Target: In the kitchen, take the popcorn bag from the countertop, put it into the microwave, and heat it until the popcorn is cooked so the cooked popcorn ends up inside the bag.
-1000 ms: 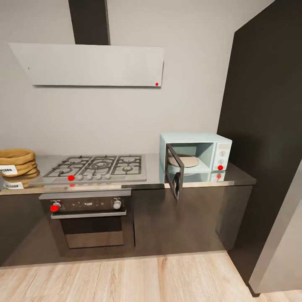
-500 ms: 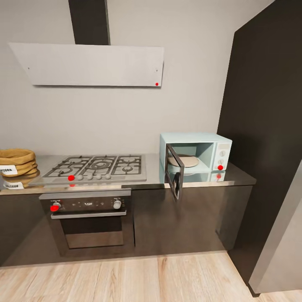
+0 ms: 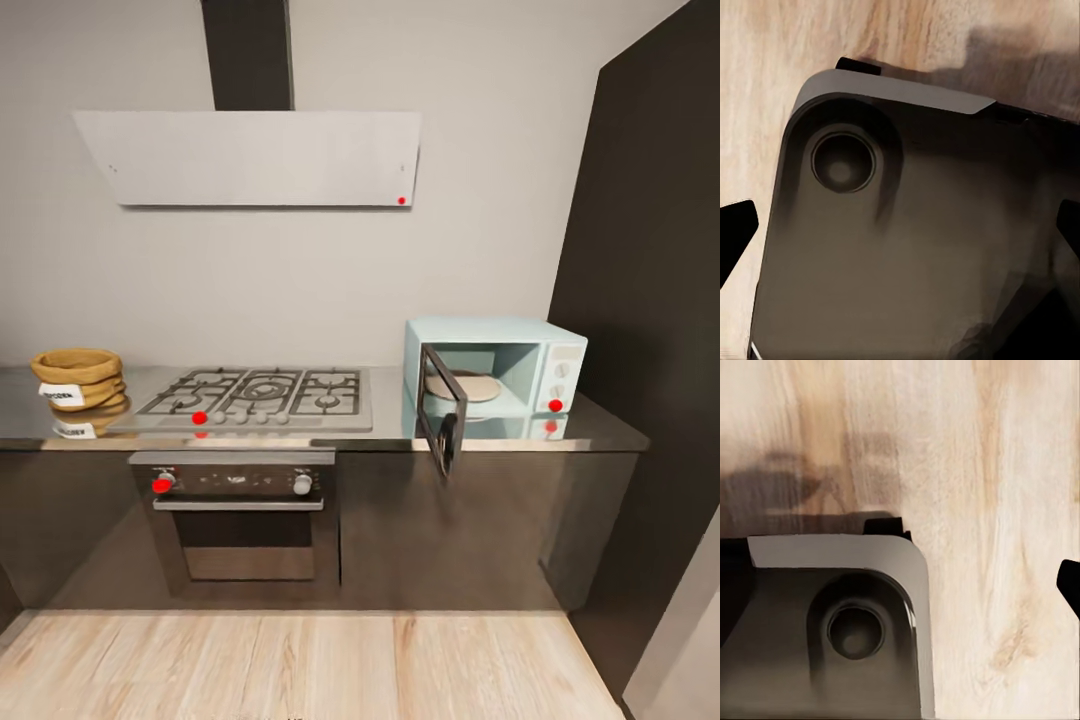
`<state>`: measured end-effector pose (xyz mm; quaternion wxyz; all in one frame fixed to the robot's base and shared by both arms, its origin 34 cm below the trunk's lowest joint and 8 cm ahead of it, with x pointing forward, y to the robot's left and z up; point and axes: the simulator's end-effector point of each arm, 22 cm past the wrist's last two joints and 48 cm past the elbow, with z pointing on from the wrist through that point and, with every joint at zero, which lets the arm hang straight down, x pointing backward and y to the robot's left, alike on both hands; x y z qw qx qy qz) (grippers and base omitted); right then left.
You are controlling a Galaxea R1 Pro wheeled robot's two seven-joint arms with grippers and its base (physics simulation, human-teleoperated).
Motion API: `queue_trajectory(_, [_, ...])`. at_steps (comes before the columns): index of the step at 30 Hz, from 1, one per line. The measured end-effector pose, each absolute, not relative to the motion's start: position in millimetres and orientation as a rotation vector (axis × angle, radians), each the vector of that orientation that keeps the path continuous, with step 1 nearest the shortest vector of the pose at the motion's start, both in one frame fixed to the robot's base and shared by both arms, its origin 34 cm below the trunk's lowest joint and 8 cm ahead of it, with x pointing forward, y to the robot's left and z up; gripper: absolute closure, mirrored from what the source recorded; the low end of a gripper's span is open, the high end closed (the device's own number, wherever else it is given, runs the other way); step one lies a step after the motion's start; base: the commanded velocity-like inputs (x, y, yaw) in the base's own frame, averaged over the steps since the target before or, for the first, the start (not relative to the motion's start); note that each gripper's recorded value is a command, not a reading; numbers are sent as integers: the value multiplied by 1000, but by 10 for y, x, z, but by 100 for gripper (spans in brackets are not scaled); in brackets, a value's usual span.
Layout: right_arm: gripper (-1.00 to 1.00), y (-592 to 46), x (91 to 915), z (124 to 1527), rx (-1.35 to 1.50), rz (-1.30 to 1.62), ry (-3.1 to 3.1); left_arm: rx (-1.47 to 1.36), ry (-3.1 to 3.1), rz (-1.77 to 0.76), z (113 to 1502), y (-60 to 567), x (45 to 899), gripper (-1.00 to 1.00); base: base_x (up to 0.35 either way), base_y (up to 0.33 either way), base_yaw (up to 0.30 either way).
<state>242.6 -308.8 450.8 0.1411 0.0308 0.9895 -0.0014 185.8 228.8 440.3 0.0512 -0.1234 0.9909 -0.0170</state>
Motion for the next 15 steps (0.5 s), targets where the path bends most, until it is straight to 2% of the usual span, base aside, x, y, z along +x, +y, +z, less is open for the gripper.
queue_trajectory(3, [-100, -3051, 2422, 4506, 15, 4, 2861, -376, 3015, -52, 4403, 2288, 1860, -100, 0, 0, 280])
queue_trajectory(15, [-100, -3047, 2419, 4505, 7, 5, 2861, -376, 3015, -52, 4403, 2288, 1859, -100, 0, 0, 280])
